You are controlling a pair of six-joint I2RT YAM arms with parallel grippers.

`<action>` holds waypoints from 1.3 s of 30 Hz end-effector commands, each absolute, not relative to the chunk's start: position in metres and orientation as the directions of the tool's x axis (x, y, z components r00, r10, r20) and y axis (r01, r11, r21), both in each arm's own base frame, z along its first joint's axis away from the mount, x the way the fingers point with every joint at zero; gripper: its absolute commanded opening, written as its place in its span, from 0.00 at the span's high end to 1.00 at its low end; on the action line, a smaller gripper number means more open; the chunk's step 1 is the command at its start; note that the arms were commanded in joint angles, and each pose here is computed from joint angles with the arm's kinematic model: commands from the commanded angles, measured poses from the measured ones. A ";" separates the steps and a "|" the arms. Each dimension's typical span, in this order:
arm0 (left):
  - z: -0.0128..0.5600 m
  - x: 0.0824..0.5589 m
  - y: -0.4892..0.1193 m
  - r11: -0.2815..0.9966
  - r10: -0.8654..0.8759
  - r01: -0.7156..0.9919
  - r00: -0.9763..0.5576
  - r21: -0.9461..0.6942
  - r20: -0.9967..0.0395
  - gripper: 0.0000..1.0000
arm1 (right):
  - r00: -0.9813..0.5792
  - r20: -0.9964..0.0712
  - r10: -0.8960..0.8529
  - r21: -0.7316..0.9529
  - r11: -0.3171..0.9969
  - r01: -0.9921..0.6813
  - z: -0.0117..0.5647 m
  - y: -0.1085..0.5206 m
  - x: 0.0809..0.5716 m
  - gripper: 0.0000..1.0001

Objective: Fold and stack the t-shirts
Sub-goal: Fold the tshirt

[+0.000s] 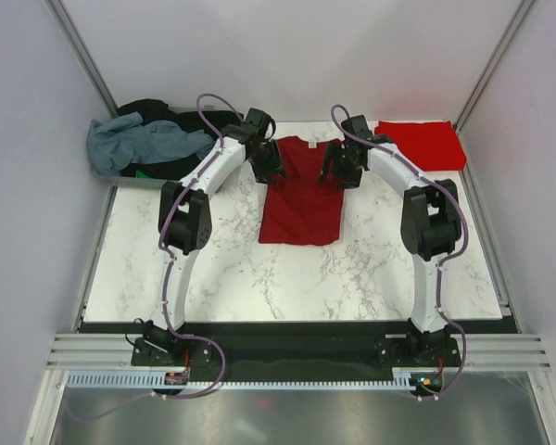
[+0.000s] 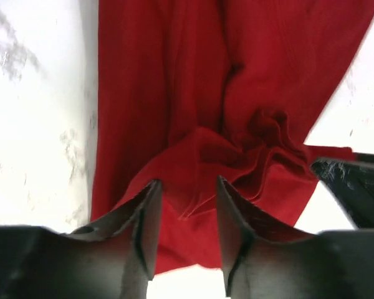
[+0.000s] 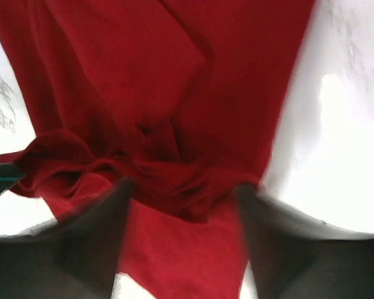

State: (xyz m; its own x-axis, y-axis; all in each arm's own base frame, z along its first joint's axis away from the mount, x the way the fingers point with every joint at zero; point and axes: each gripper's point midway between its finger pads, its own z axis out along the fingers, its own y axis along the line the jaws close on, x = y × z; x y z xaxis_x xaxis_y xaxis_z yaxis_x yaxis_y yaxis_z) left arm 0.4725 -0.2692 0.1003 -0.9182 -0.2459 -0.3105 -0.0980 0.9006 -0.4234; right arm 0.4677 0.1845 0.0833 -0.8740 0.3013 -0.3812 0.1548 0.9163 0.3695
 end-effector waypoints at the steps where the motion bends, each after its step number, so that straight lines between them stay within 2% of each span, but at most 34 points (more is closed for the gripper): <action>1: 0.097 0.484 -0.265 0.870 -0.251 -0.115 -0.940 -0.480 -0.229 0.46 | -0.845 -0.459 0.275 0.421 0.904 0.065 0.112 0.188 0.511 0.15; 3: 0.130 0.494 -0.266 0.852 -0.252 -0.074 -0.925 -0.518 -0.283 0.35 | -0.827 -0.488 0.279 0.406 0.911 0.068 0.138 0.178 0.525 0.10; 4: 0.144 0.494 -0.265 0.852 -0.252 -0.058 -0.917 -0.521 -0.309 0.22 | -0.817 -0.503 0.282 0.403 0.913 0.067 0.149 0.174 0.527 0.09; 7: 0.182 0.487 -0.254 0.861 -0.249 -0.020 -0.888 -0.508 -0.387 0.18 | -0.790 -0.539 0.292 0.395 0.916 0.069 0.181 0.163 0.510 0.09; 8: 0.187 0.484 -0.250 0.869 -0.251 -0.024 -0.882 -0.494 -0.398 0.18 | -0.821 -0.488 0.296 0.386 0.917 0.101 0.161 0.160 0.490 0.09; 9: 0.190 0.477 -0.247 0.873 -0.248 -0.025 -0.882 -0.487 -0.400 0.17 | -0.796 -0.520 0.310 0.414 0.907 0.082 0.184 0.160 0.478 0.09; 10: 0.194 0.463 -0.240 0.878 -0.249 -0.034 -0.885 -0.477 -0.395 0.18 | -0.801 -0.508 0.317 0.426 0.901 0.086 0.180 0.161 0.465 0.10; 11: 0.193 0.456 -0.235 0.884 -0.249 -0.045 -0.887 -0.465 -0.389 0.18 | -0.849 -0.432 0.305 0.419 0.901 0.110 0.144 0.163 0.431 0.10; 12: 0.194 0.447 -0.232 0.886 -0.252 -0.053 -0.889 -0.460 -0.382 0.18 | -0.820 -0.474 0.322 0.458 0.885 0.083 0.163 0.167 0.421 0.11; 13: 0.186 0.429 -0.224 0.893 -0.251 -0.074 -0.900 -0.443 -0.356 0.19 | -0.829 -0.460 0.319 0.463 0.882 0.082 0.157 0.169 0.406 0.11; 14: 0.183 0.419 -0.223 0.894 -0.249 -0.076 -0.903 -0.441 -0.349 0.19 | -0.867 -0.401 0.297 0.443 0.891 0.100 0.128 0.172 0.376 0.11; 15: 0.182 0.416 -0.224 0.889 -0.253 -0.067 -0.896 -0.453 -0.364 0.20 | -0.857 -0.418 0.303 0.468 0.880 0.083 0.136 0.175 0.364 0.12; 16: 0.151 0.395 -0.218 0.899 -0.243 -0.095 -0.921 -0.428 -0.306 0.20 | -0.863 -0.404 0.302 0.474 0.876 0.085 0.129 0.177 0.352 0.14; 17: 0.160 0.383 -0.218 0.888 -0.245 -0.078 -0.915 -0.453 -0.321 0.20 | -0.887 -0.360 0.289 0.465 0.880 0.098 0.107 0.178 0.329 0.15; 18: 0.155 0.383 -0.222 0.877 -0.253 -0.069 -0.908 -0.476 -0.334 0.20 | -0.879 -0.377 0.292 0.505 0.860 0.069 0.114 0.183 0.324 0.17; 19: 0.128 0.362 -0.215 0.883 -0.250 -0.100 -0.928 -0.459 -0.277 0.21 | -0.880 -0.369 0.298 0.523 0.849 0.068 0.110 0.185 0.319 0.21; 20: 0.125 0.355 -0.215 0.875 -0.258 -0.106 -0.928 -0.473 -0.269 0.21 | -0.888 -0.351 0.297 0.528 0.846 0.074 0.098 0.185 0.311 0.23; 22: 0.100 0.338 -0.213 0.868 -0.258 -0.121 -0.939 -0.483 -0.228 0.24 | -0.897 -0.339 0.283 0.532 0.844 0.065 0.090 0.186 0.305 0.32; 26: 0.076 0.322 -0.214 0.849 -0.277 -0.144 -0.941 -0.509 -0.196 0.25 | -0.910 -0.317 0.266 0.575 0.817 0.038 0.073 0.196 0.304 0.37; 32: 0.055 0.319 -0.219 0.837 -0.279 -0.150 -0.944 -0.526 -0.174 0.27 | -0.913 -0.312 0.263 0.574 0.818 0.039 0.051 0.200 0.316 0.43; 39: 0.038 0.321 -0.225 0.826 -0.277 -0.146 -0.947 -0.544 -0.166 0.28 | -0.920 -0.287 0.267 0.565 0.823 0.063 0.031 0.193 0.322 0.56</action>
State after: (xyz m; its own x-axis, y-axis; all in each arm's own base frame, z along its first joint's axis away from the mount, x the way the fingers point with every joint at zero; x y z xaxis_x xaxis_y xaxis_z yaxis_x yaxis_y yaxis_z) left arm 0.3155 -0.2140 0.0436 -0.9494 -0.2675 -0.1647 -0.1528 0.8514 -0.5018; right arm 0.3076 0.1922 0.0267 -0.9329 0.2636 -0.2454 0.0955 0.8381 0.5371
